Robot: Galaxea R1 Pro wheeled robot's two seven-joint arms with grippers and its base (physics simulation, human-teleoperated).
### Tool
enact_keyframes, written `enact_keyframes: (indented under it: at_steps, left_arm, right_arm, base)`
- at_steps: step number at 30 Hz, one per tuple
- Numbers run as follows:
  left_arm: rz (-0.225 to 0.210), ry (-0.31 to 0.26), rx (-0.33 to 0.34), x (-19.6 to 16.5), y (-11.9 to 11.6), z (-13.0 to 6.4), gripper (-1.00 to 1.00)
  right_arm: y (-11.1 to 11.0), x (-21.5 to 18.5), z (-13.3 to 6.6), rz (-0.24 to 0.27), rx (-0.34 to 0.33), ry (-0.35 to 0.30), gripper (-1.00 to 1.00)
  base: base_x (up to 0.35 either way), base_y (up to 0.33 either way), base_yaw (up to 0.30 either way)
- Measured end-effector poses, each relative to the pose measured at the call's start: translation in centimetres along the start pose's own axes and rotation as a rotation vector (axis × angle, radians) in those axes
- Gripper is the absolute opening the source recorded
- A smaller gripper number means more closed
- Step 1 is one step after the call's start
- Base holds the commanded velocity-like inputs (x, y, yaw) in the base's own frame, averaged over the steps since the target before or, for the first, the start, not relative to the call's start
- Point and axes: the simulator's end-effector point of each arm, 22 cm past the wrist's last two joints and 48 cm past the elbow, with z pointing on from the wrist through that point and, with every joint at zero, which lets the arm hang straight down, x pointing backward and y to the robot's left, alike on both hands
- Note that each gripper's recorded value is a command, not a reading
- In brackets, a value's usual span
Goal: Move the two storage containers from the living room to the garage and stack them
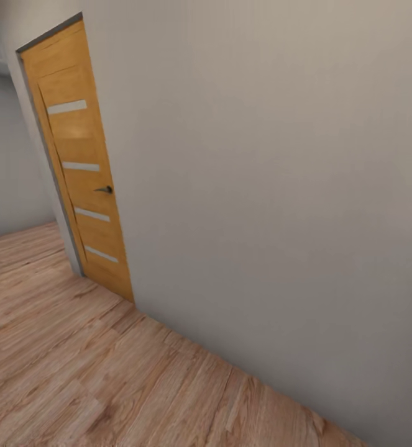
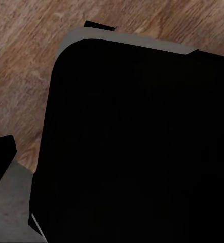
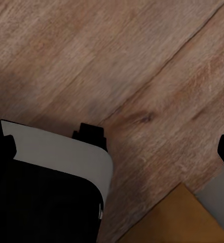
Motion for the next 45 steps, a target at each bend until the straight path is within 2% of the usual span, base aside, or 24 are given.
enact_keyframes:
  at_steps: [6, 23, 45]
  left_arm:
    - [0.000, 0.000, 0.000, 0.00, 0.00, -0.01, 1.00]
    - [0.000, -0.001, 0.000, 0.00, 0.00, -0.01, 1.00]
    - [0.000, -0.001, -0.001, 0.00, 0.05, -0.01, 1.00]
  right_arm:
    - [0.11, -0.03, -0.01, 0.000, -0.001, -0.001, 1.00]
    - [0.00, -0.03, -0.02, 0.000, 0.000, -0.002, 1.00]
    - [-0.12, 0.00, -0.02, 0.000, 0.002, -0.002, 1.00]
  base:
    - [0.075, 0.049, 0.271]
    - [0.229, 0.161, 0.271]
    - [0.286, 0.006, 0.271]
